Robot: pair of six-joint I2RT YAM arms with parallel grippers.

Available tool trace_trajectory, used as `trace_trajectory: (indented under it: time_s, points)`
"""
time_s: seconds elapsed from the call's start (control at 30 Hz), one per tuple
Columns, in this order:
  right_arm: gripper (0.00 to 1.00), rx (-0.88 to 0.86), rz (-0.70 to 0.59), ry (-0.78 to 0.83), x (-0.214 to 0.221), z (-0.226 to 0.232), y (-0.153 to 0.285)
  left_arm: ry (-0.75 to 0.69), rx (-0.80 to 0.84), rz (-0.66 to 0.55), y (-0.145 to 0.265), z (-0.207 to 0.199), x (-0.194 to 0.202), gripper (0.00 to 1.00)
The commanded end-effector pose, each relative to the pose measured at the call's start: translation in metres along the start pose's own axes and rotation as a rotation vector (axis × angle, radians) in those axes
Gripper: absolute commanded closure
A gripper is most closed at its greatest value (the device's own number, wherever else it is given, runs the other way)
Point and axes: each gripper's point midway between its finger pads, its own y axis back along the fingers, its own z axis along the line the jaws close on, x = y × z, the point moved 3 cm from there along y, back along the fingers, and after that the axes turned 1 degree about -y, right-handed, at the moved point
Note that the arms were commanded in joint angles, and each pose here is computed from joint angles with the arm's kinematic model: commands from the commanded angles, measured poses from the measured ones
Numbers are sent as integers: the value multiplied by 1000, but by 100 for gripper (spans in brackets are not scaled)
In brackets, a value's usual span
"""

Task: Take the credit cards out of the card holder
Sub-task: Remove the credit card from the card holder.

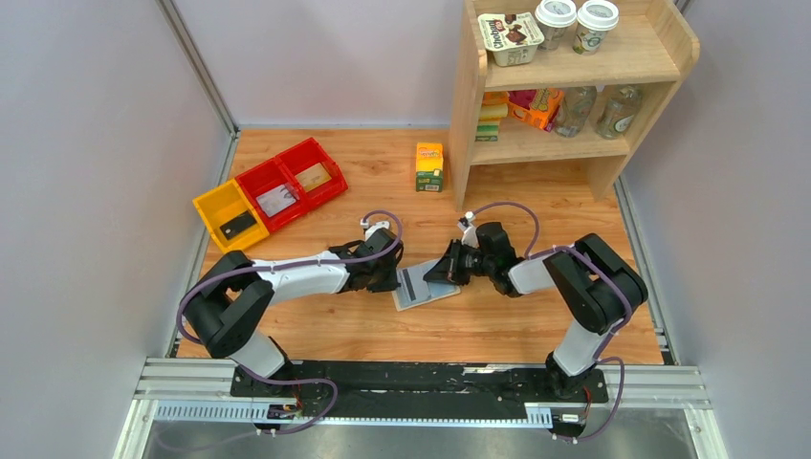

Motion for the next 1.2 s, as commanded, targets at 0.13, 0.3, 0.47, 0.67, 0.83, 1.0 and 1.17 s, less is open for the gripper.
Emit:
trace_trajectory:
  time_s: [0.13,0.3,0.47,0.67,0.83,1.0,1.17]
  points:
    - [100,-32,-45,30,-14,-1,14,-19,-93,63,-5,21,20,100]
    - [100,-28,-42,36,-14,-2,14,-23,-35,6,7,8,5,97]
    - [100,-27,-35,36,-13,-5,13,-27,96,-78,35,-19,-20,80]
    - [100,-27,-29,32,-12,-7,11,-30,262,-93,46,-55,-31,78]
    - [100,-28,-25,28,-11,-7,11,-32,251,-33,26,-58,-21,83]
    - [100,-23,-26,28,-11,-8,11,-29,209,31,8,-51,-7,90]
    - [98,-12,-19,24,-10,-11,11,-3,133,92,-2,-31,13,100]
